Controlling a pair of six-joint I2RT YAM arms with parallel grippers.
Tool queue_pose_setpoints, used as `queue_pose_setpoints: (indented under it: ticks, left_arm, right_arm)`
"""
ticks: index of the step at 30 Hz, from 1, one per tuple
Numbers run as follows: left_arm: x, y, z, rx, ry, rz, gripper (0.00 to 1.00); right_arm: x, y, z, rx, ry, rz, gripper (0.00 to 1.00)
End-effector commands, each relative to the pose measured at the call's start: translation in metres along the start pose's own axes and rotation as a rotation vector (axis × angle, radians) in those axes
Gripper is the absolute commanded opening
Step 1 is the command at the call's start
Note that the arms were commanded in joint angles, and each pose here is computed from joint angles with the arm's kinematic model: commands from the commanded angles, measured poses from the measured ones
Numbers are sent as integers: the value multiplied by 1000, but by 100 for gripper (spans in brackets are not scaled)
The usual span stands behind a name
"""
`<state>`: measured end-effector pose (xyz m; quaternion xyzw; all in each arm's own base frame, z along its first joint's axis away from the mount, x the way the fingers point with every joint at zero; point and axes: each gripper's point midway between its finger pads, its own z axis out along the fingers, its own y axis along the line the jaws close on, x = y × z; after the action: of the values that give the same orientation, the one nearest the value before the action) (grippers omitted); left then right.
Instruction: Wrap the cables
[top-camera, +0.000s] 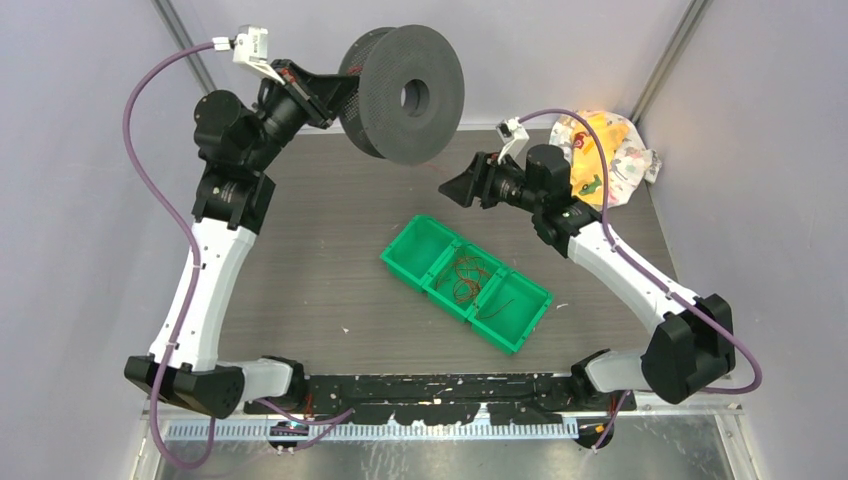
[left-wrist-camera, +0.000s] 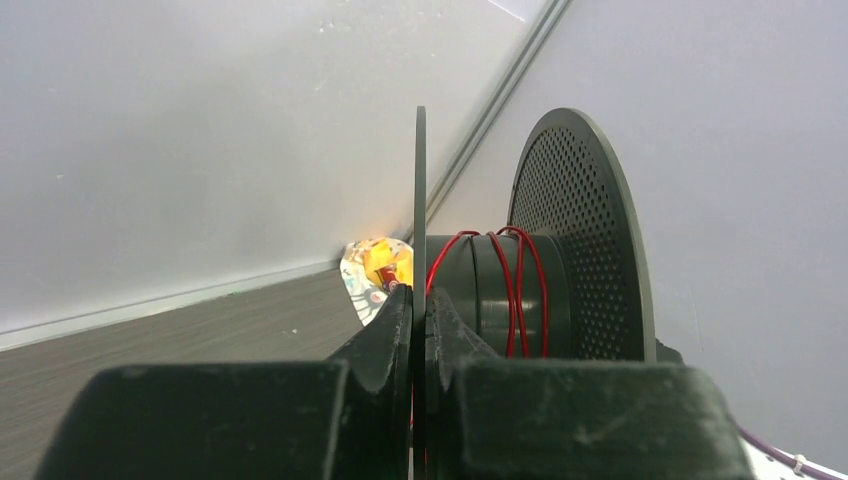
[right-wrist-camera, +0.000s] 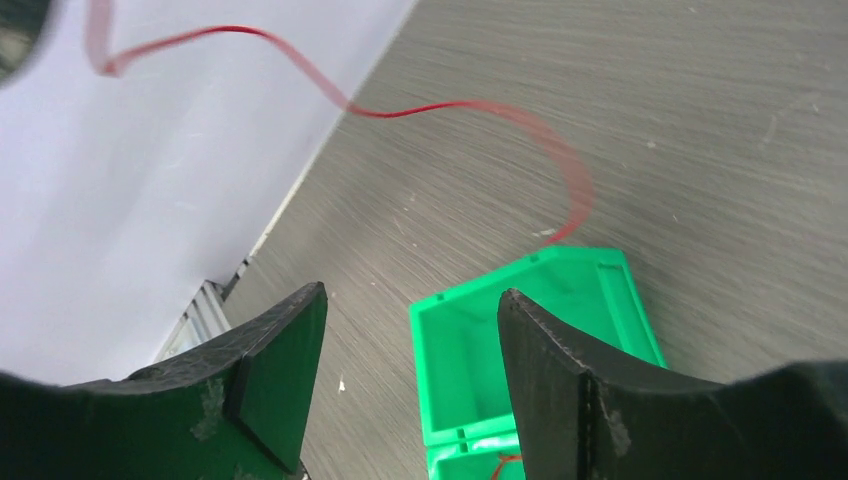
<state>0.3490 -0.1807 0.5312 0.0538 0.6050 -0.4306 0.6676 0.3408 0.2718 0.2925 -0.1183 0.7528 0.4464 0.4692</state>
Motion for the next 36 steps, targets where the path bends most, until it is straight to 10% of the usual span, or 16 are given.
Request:
queue_pose_setpoints:
  ticks: [1, 36]
  left_arm:
    - [-59, -43, -21, 73, -165, 82, 0]
    - [-68, -60, -31, 119, -187, 72, 0]
  right_arm:
    - [-9, -6, -9, 74, -53, -8, 69]
    - [14, -13, 48, 47, 63, 93, 72]
